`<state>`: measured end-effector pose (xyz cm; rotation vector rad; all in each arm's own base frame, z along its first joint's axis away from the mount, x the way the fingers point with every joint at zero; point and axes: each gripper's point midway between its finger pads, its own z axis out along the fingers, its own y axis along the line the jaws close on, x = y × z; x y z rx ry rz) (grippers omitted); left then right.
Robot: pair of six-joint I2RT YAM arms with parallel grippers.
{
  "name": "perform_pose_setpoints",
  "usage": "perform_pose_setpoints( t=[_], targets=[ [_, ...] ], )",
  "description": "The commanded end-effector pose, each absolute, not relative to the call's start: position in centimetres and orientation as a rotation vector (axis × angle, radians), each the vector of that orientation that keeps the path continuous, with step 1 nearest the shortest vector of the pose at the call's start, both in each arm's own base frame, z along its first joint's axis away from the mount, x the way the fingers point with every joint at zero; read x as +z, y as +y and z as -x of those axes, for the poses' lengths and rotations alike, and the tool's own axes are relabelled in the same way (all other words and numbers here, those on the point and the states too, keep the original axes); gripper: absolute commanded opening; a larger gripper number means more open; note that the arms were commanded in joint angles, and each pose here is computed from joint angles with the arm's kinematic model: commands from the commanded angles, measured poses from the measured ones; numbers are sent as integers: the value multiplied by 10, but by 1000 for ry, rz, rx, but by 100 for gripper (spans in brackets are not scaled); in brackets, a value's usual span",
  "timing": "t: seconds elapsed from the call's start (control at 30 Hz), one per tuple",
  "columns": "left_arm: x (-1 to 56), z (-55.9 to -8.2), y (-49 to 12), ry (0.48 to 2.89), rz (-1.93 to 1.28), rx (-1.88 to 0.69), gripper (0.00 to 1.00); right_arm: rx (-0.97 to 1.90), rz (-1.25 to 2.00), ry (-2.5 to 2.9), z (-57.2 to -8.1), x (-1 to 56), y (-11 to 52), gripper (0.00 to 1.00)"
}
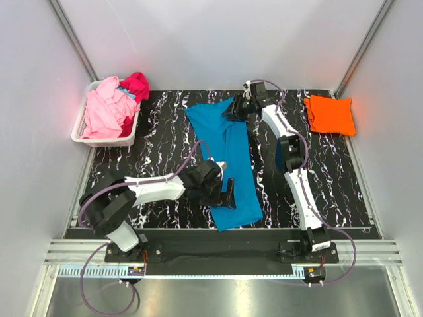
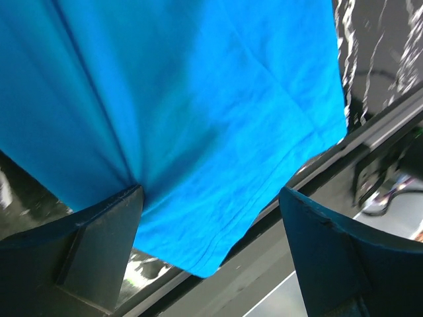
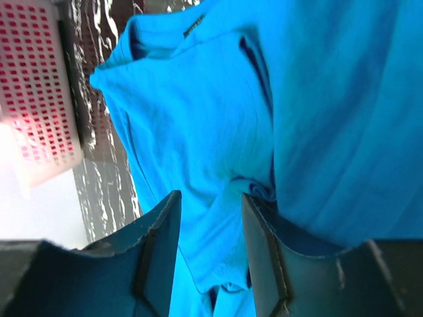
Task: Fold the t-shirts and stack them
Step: Fold the tshirt
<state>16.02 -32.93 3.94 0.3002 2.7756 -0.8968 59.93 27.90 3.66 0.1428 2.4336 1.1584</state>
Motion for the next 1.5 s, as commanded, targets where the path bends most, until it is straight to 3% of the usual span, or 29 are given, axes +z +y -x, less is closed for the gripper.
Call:
perform_pose_setpoints(
  t=[0.0, 0.37, 0.93, 1.17, 1.2, 1.3, 1.47],
  targets=[
    [26, -123, -298, 2892, -470, -827, 92, 1150, -163, 2308, -627, 44, 281, 49],
    [38, -119, -285, 2839, -432, -840, 93, 895, -178, 2311, -634, 49, 254, 39],
    [64, -139, -276, 2762, -315, -800, 93, 390, -249, 2445, -617, 36, 186, 33],
    [66, -144, -277, 2756, -285, -784, 94, 623, -52, 2408, -615, 62, 220, 41],
    [66, -144, -277, 2754, -284, -784, 94, 659, -23, 2377, -618, 76, 225, 49],
    [67, -148, -273, 2745, -256, -755, 94, 610, -39, 2293, -627, 117, 218, 57],
    [65, -159, -260, 2743, -96, -686, 94, 375, -109, 2208, -623, 174, 179, 58]
  ],
)
